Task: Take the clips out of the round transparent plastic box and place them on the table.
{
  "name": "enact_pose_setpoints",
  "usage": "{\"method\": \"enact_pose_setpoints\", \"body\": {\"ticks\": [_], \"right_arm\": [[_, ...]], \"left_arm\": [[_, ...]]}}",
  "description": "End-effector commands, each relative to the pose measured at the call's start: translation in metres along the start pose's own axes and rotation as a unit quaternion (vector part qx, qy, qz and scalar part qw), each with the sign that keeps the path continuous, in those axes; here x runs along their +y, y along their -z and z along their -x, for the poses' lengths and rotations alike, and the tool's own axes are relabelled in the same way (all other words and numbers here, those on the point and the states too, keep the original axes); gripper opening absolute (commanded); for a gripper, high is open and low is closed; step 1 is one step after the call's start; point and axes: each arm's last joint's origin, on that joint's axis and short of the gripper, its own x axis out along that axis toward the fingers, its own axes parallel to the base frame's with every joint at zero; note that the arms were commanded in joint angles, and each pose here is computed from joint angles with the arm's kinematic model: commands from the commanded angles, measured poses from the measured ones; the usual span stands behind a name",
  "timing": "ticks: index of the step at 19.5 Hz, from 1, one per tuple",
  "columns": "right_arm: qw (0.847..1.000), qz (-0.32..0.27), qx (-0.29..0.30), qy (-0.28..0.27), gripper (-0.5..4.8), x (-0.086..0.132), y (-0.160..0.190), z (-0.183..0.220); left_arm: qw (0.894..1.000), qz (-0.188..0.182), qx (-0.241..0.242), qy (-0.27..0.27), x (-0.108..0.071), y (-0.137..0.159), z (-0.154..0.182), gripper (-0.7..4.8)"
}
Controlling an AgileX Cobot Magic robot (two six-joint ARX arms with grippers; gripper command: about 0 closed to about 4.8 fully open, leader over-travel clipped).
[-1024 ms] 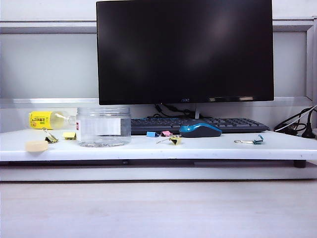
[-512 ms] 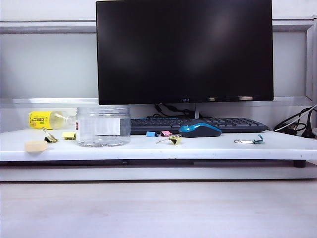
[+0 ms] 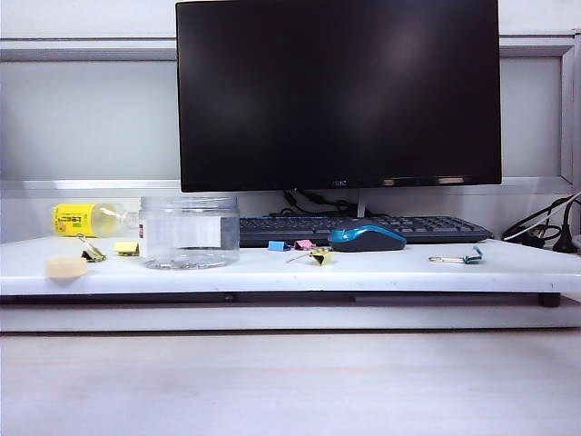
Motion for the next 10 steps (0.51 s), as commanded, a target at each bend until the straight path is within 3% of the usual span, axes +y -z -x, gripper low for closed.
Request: {"method": "enact_pose_setpoints", "body": {"ticks": [1, 5, 8, 10], "right_arm": [[0.997, -0.011, -0.071, -0.008, 0.45, 0.001, -0.004, -0.006], [0.995, -0.015, -0.093, -0.013, 0.43, 0.001, 0.005, -0.014], [0.997, -0.014, -0.081, -0.014, 0.28, 0.001, 0.012, -0.017], [0.997, -0.014, -0.075, -0.015, 0.17, 0.0, 0.016, -0.019]], "left_arm": [[0.998, -0.036, 0.007, 0.06, -0.003, 0.014, -0.01, 0.48], [0.996, -0.055, 0.051, 0.056, 0.001, 0.048, -0.025, 0.47], [0.992, -0.089, 0.067, 0.056, 0.002, 0.062, -0.03, 0.46], [0.992, -0.101, 0.062, 0.05, 0.003, 0.065, -0.032, -0.07]]}}
